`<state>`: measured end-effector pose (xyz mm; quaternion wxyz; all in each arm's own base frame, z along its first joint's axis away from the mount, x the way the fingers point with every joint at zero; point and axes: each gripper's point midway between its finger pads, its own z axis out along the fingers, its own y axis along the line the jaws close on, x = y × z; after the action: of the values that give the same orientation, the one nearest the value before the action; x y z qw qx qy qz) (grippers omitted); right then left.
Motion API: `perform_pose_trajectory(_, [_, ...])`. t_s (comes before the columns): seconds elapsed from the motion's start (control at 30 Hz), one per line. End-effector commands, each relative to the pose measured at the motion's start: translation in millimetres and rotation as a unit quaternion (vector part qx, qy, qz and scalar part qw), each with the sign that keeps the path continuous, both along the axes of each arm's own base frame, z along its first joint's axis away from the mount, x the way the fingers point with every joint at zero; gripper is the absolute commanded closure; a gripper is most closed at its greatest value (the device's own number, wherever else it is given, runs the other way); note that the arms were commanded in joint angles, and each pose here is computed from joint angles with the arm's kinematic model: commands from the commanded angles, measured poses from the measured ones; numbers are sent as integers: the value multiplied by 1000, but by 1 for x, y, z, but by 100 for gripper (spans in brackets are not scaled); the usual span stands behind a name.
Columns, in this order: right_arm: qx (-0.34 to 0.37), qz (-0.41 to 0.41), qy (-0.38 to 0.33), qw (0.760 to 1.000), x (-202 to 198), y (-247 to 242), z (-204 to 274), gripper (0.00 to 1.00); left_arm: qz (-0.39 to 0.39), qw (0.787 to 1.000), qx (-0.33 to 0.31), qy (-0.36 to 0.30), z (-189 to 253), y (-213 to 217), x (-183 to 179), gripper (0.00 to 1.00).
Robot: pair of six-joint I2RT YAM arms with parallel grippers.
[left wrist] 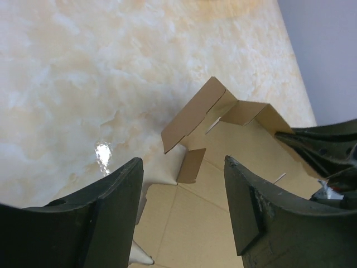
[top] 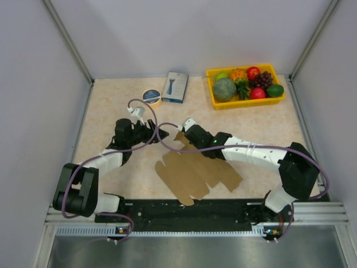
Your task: Fold the paper box
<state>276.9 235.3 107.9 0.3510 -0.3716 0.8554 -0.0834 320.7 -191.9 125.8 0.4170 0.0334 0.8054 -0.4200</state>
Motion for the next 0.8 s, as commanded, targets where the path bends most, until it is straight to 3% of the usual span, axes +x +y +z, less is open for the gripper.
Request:
perform_pose_trajectory(0.0, [-68, -20, -99, 993, 14, 1, 13, 99, -24, 999, -47, 8, 17, 1, 3, 36])
perform_pose_trajectory(0.23, [-113, -7, -140, 984, 10, 8, 17, 96, -79, 994, -70, 12, 30, -13, 9, 38])
perform_pose_trajectory(0.37, [-72, 3, -126, 989, 5, 17, 20, 94, -116, 984, -92, -96, 63, -27, -9, 60])
perform_pose_trajectory(0.5, [-30, 15, -123, 992, 1, 23, 25, 92, -85, 977, -47, -191, 58, -33, -34, 58])
perform_pose_trajectory(0.6, [-13, 36, -124, 992, -1, 27, 20, 93, -58, 976, -50, -206, 47, -28, -40, 56])
perform_pose_trajectory(0.77, [38, 64, -152, 986, 1, 29, 22, 94, -77, 958, -130, -243, 71, -38, -53, 54])
